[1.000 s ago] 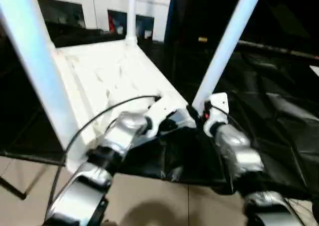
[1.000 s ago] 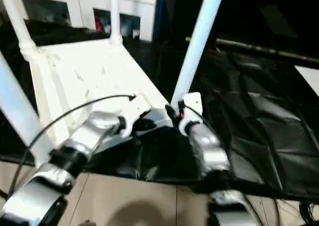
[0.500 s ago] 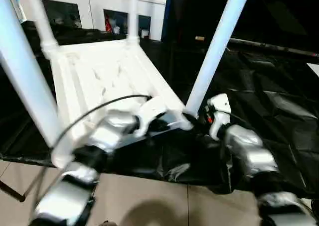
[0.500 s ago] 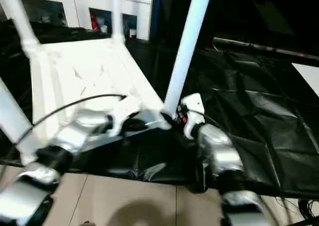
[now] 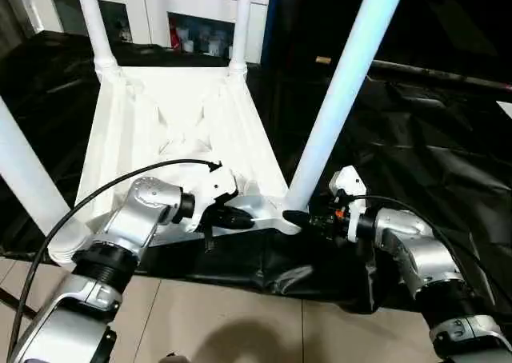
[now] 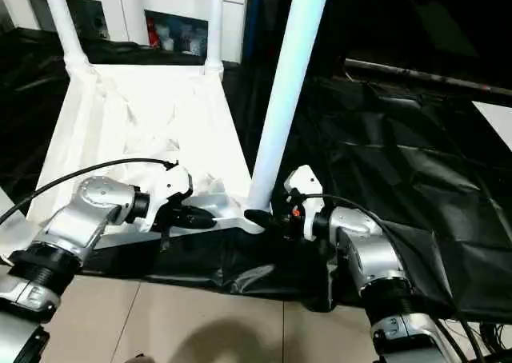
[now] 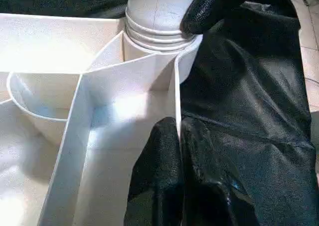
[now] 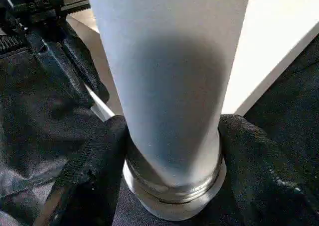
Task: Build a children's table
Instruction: Rotate leg to tighten
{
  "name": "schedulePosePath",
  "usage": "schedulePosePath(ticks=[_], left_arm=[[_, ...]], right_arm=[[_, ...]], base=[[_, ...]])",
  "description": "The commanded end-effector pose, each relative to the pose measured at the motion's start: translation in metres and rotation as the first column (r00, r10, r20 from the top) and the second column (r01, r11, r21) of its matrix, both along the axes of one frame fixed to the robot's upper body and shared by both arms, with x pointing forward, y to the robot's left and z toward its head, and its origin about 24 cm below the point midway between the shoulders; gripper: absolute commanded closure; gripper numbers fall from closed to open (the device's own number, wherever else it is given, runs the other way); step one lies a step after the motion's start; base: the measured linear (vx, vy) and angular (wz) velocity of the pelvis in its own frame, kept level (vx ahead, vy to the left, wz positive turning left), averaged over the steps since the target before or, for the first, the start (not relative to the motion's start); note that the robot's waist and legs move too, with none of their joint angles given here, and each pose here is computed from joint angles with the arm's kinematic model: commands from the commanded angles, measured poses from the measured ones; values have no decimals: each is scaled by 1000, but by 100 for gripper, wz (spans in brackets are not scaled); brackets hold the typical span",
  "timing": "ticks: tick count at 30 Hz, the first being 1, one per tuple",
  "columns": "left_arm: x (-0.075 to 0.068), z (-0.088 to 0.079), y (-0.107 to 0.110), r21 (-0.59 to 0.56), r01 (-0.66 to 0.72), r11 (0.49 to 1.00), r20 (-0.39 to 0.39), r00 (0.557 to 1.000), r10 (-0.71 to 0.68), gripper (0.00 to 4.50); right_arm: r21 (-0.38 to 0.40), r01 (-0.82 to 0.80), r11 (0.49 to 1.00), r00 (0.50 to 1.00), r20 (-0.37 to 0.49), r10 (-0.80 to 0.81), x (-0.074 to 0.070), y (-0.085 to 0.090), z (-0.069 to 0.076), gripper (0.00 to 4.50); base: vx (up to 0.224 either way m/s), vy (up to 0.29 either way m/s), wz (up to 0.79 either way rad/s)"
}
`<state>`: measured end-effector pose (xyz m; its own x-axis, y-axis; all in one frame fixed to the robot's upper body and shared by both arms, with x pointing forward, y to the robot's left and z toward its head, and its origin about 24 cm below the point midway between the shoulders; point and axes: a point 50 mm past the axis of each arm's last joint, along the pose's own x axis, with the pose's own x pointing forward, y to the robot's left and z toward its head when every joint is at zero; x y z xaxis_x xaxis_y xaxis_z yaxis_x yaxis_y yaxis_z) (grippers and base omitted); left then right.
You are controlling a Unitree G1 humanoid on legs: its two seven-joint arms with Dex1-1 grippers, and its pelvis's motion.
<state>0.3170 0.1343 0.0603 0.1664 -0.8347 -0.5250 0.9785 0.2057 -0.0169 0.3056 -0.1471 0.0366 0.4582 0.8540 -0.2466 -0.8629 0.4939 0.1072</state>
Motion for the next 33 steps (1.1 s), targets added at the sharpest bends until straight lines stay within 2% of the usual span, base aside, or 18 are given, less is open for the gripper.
schedulePosePath(ticks=[1,9,12,14,17,18,20,21,22,25,26,29,30,31,33], left_arm=[[-4,-1,-8,-77,19,997,-21,1000,-21,450],[-4,-1,-9,-76,14,997,-19,1000,-16,450],[-1,-3,-11,-77,-35,996,-5,999,34,450],[6,-4,-16,-79,-116,990,21,993,118,450],[16,-8,-28,-68,-217,974,57,973,221,450],[17,-8,-29,-67,-224,972,59,972,228,450],[27,-10,-45,-60,-331,942,83,939,335,450],[28,-10,-48,-61,-340,939,85,935,344,450],[31,-10,-58,-64,-368,928,89,924,373,450],[31,-8,-73,-63,-365,929,94,925,369,450],[31,-8,-75,-61,-365,929,97,924,369,450],[27,-10,-81,-43,-308,950,111,944,311,450],[27,-10,-81,-43,-308,950,111,944,311,450],[27,-10,-80,-43,-302,952,108,946,305,450],[27,-11,-75,-47,-288,956,111,950,292,450]], right_arm=[[-19,-47,999,999,-10,47,-2,2,-1,195],[-25,-65,998,998,-19,64,-6,1,-4,202],[-29,-15,999,1000,-16,15,-5,1,-8,202],[-49,96,994,995,-1,-97,1,0,-12,202],[-51,275,960,961,-16,-276,9,2,-19,202],[-51,284,957,958,-17,-286,9,3,-19,203],[-38,438,898,897,-51,-440,14,14,-25,203],[-37,456,889,888,-54,-458,15,15,-25,203],[-34,516,856,854,-67,-517,17,24,-26,203],[-35,543,839,836,-72,-544,20,39,-26,203],[-39,544,838,836,-69,-545,20,41,-25,203],[5,435,900,900,-24,-435,17,61,-19,203],[5,435,900,900,-24,-435,17,61,-19,203],[17,424,906,906,-25,-423,16,62,-17,154],[46,394,918,919,-25,-393,16,59,-14,151]], base=[[0,0,0],[0,0,0],[0,0,0],[0,0,0],[0,0,0],[0,0,0],[0,0,0],[0,0,0],[0,0,0],[0,0,0],[0,0,0],[0,0,0],[0,0,0],[0,0,0],[0,0,0]])
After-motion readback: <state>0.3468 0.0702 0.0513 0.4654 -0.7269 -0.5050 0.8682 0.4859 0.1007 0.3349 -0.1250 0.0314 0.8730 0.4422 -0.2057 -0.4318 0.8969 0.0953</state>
